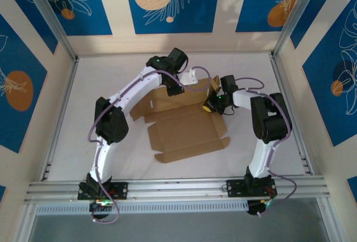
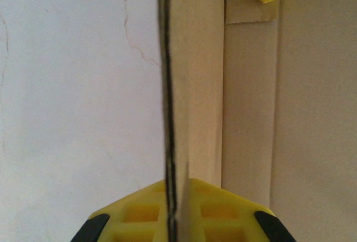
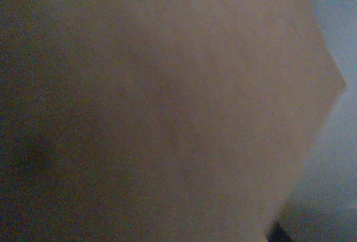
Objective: Fold the paper box
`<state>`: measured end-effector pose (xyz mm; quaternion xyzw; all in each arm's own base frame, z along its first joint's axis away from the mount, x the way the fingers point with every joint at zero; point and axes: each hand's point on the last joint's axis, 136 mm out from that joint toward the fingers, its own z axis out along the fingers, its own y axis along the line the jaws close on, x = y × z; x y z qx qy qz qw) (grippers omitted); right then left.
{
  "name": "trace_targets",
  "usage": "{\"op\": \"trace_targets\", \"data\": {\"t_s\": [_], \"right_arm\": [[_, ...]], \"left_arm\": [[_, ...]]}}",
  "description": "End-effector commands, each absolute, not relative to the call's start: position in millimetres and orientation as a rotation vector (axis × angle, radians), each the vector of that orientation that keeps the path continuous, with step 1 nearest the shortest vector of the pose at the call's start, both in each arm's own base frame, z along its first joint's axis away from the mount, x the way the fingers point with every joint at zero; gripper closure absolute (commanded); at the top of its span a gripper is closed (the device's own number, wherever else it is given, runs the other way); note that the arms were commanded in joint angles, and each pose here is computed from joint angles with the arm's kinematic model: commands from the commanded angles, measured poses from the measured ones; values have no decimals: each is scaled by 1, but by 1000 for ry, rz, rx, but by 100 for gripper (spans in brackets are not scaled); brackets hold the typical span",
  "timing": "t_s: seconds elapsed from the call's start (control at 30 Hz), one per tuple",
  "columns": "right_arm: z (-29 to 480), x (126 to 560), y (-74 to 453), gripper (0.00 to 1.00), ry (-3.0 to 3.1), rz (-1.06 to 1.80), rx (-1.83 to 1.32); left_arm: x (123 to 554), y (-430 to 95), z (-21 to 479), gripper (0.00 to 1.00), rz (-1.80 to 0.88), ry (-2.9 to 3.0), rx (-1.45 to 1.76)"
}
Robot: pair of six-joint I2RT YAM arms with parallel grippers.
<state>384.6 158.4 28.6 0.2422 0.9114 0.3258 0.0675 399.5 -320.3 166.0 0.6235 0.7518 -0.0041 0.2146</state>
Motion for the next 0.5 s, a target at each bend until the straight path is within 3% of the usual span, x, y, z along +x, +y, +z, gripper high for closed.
{"op": "trace_targets", "data": {"t_s": [0.0, 0.17, 0.47], "right_arm": [[71, 384, 149, 85, 2659, 1022, 642], [117, 384, 127, 89, 2582, 1074, 568], [155, 375, 93, 92, 2505, 1032, 642]], "left_arm": [[389, -319, 140, 100, -23, 2136, 1780], [391, -317, 148, 100, 5, 2118, 1768], [390, -317, 145, 100, 155, 2029, 1813]]}}
